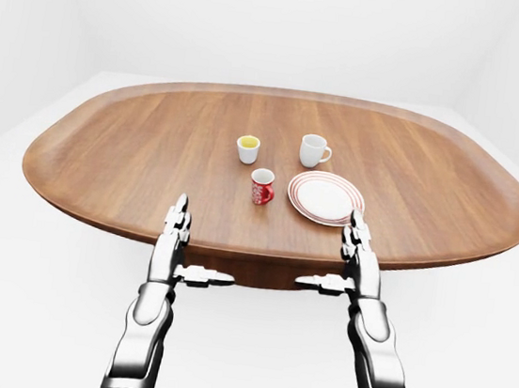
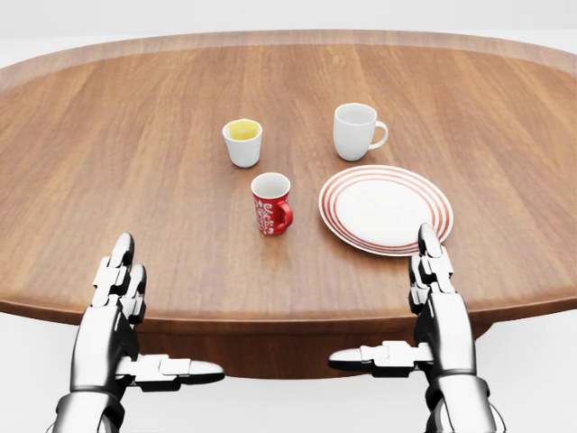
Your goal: Pick up the red mug and put it on the plate
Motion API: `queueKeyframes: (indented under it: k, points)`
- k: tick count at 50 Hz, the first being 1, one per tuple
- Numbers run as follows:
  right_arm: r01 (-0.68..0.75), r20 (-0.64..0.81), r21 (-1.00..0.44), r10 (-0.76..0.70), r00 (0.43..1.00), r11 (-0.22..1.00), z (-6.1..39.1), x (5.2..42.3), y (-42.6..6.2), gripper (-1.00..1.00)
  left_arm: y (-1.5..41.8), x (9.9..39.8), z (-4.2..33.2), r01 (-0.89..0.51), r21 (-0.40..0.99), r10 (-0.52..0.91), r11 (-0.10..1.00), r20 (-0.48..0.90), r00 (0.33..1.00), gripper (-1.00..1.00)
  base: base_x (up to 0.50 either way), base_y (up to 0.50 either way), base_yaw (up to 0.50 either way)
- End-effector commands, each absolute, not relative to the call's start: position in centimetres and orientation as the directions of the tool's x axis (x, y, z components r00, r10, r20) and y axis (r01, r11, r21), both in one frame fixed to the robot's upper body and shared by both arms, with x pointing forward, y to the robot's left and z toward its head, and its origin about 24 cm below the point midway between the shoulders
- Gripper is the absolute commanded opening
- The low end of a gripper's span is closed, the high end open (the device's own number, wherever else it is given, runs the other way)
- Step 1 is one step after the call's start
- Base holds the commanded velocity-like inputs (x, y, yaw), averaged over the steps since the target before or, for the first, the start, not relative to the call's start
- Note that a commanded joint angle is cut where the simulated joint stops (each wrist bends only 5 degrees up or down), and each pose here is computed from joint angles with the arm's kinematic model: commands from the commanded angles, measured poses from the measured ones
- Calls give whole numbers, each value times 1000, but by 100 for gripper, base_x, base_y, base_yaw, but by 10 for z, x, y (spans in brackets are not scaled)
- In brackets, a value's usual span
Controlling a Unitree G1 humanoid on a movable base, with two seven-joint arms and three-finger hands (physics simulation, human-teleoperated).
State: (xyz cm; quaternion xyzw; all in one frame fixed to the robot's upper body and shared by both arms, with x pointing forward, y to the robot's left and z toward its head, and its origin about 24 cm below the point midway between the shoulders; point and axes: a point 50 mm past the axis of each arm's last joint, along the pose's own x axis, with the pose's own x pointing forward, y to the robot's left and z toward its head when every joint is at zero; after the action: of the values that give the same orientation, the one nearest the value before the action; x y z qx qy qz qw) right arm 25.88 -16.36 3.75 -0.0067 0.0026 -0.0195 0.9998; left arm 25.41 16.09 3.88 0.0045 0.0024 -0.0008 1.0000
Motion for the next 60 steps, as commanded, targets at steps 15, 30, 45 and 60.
queueKeyframes:
  k: [15, 30, 45, 60]
  points:
    - [60, 93, -41, -56, 994, 997, 93, 311, -195, 100, 196, 298, 102, -34, -8, 35, 999, 154, 987, 100, 0, 0, 0]
    - [87, 309, -39, -70, 948, 995, 169, 339, -210, 100, 214, 326, 203, -55, -10, 54, 998, 449, 892, 100, 0, 0, 0]
    - [86, 348, -100, -46, 936, 991, 199, 355, -219, 100, 209, 330, 247, -46, 28, 23, 999, 559, 829, 100, 0, 0, 0]
    - [89, 379, -145, -28, 925, 985, 219, 360, -222, 100, 214, 327, 272, -63, 48, 20, 997, 617, 787, 100, 0, 0, 0]
